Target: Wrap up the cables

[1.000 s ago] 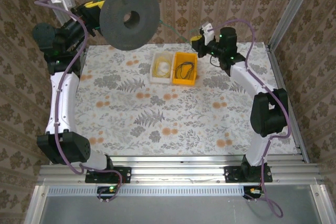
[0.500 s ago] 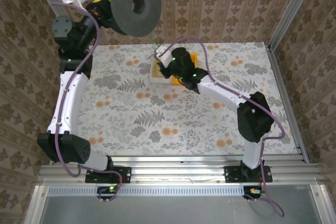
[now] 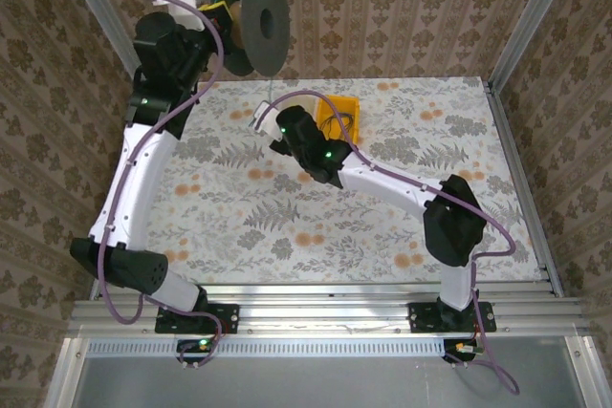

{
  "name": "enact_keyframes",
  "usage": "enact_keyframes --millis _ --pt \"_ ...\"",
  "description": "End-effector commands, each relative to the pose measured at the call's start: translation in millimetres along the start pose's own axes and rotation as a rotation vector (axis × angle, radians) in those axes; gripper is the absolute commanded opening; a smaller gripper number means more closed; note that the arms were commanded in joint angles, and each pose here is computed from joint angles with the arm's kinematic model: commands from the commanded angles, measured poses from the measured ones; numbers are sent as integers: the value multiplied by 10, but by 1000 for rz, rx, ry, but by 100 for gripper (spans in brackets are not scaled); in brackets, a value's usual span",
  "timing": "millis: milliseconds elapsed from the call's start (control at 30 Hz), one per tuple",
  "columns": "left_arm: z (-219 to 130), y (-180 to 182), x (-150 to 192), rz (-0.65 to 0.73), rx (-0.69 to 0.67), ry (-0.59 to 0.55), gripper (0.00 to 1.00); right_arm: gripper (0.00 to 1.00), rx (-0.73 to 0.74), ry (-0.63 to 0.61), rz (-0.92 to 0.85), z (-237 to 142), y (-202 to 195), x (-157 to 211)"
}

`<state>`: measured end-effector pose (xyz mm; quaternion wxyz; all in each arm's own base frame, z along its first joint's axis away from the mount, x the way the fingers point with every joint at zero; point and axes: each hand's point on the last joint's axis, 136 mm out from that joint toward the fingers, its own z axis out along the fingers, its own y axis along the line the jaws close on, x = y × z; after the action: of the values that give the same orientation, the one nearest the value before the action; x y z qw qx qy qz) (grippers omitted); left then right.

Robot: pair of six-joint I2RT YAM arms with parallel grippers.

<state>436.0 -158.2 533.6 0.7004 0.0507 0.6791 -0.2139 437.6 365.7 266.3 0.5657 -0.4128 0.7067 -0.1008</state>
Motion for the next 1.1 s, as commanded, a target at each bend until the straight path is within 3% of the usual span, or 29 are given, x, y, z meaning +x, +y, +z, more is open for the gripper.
enact_keyframes --millis 0,167,367,633,1067 --pt "-59 -29 -238 107 -65 -43 0 0 101 -44 -58 -379 -390 -189" --pt "28 -62 -98 176 -92 28 0 0 85 -166 -97 -738 -506 -402" --pt "118 -83 50 212 -109 85 0 0 -79 -348 -133 -1185 -402 -691" --pt "211 -148 243 269 -108 167 0 0 -158 -559 -111 -1679 -543 -1137" --pt "299 -403 735 320 -40 330 0 0 -120 -721 -54 -2003 -1133 -1562"
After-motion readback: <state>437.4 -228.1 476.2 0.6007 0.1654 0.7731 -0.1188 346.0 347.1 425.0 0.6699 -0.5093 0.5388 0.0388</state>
